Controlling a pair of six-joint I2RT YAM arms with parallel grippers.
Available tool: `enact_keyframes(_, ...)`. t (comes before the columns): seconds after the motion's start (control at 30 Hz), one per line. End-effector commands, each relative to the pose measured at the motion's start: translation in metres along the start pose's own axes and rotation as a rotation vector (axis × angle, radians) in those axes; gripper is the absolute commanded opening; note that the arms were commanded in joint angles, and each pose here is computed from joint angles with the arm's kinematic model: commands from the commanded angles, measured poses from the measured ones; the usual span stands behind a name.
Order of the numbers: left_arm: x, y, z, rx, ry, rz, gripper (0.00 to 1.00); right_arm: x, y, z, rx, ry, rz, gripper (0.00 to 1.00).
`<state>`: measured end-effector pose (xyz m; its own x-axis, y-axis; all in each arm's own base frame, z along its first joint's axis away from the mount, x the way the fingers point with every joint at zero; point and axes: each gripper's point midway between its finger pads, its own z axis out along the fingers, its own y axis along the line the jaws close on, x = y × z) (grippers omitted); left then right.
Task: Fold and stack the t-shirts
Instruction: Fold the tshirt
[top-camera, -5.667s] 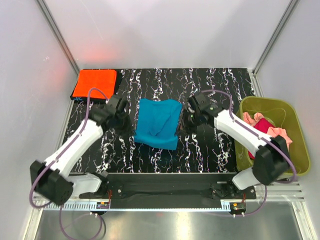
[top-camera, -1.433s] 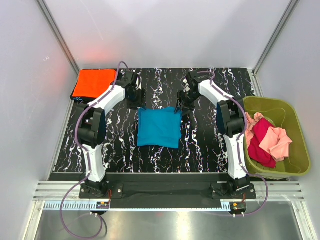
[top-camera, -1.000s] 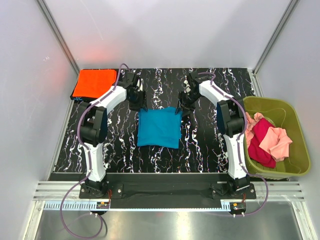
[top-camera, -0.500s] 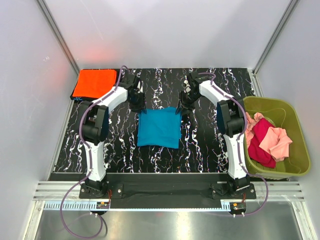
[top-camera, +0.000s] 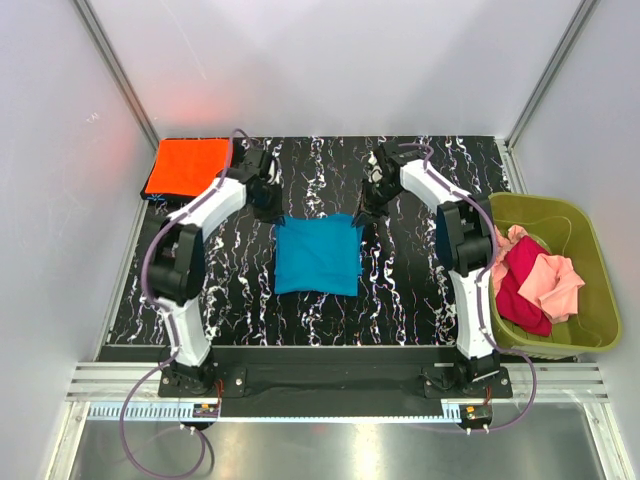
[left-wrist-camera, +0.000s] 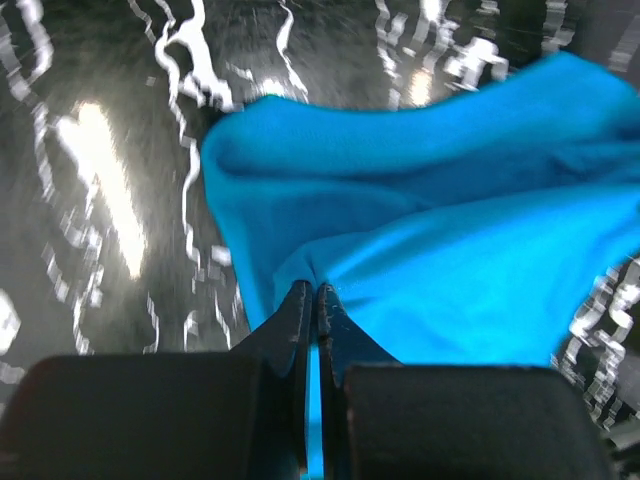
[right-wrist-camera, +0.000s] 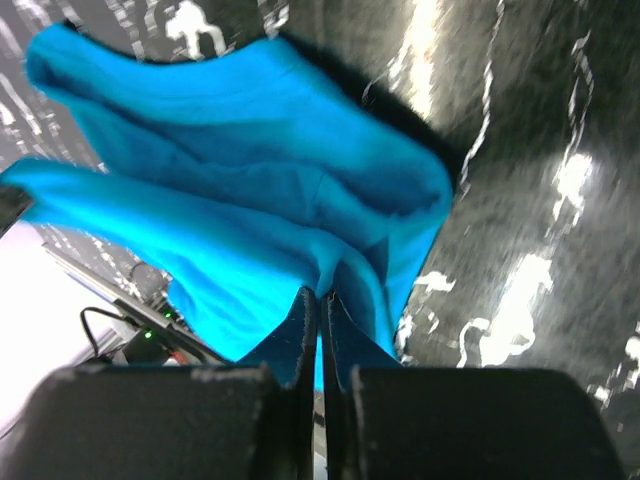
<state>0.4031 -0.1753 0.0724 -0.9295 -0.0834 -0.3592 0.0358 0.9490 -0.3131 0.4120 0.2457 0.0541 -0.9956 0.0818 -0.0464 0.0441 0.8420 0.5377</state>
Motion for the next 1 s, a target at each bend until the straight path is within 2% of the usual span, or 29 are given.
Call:
enact_keyframes(0.0, -0.024, -0.013, -0.051, 0.014, -0.157, 0.012, 0.00, 0.001, 0.036, -0.054, -0.060, -0.084, -0.042, 0.00)
enact_keyframes(0.1, -0.024, -0.015, -0.063, 0.022, -0.177, 0.008, 0.00, 0.001, 0.045, -0.061, -0.088, -0.095, -0.046, 0.00)
enact_keyframes(0.27, -0.039, -0.015, -0.053, 0.007, -0.181, 0.017, 0.00, -0.013, 0.050, -0.050, -0.113, -0.092, -0.049, 0.00)
enact_keyframes(0.4, -0.056, 0.003, -0.019, -0.069, -0.152, 0.010, 0.00, -0.046, 0.047, -0.017, -0.138, -0.112, -0.076, 0.00)
enact_keyframes(0.53, -0.083, 0.033, 0.007, -0.171, -0.211, -0.014, 0.00, -0.078, 0.034, 0.012, -0.119, -0.140, -0.122, 0.02)
enact_keyframes(0.63, -0.097, 0.055, 0.031, -0.247, -0.203, -0.046, 0.04, -0.098, 0.024, 0.026, -0.149, -0.169, -0.076, 0.15)
enact_keyframes(0.67, -0.099, 0.060, 0.033, -0.267, -0.205, -0.063, 0.04, -0.104, 0.022, 0.027, -0.152, -0.181, -0.070, 0.16)
enact_keyframes(0.7, -0.101, 0.064, 0.034, -0.286, -0.219, -0.056, 0.11, -0.109, 0.022, 0.023, -0.143, -0.198, -0.077, 0.20)
enact_keyframes(0.77, -0.109, 0.071, 0.024, -0.328, -0.241, -0.061, 0.20, -0.119, 0.022, 0.006, -0.108, -0.237, -0.110, 0.36)
enact_keyframes(0.8, -0.113, 0.073, 0.015, -0.353, -0.258, -0.064, 0.38, -0.121, 0.021, -0.002, -0.093, -0.248, -0.116, 0.47)
enact_keyframes(0.9, -0.121, 0.062, -0.020, -0.341, -0.316, -0.062, 0.55, -0.122, 0.018, -0.034, -0.018, -0.278, -0.144, 0.50)
enact_keyframes(0.97, -0.120, 0.052, -0.045, -0.305, -0.348, -0.063, 0.63, -0.114, 0.023, -0.049, -0.010, -0.282, -0.157, 0.52)
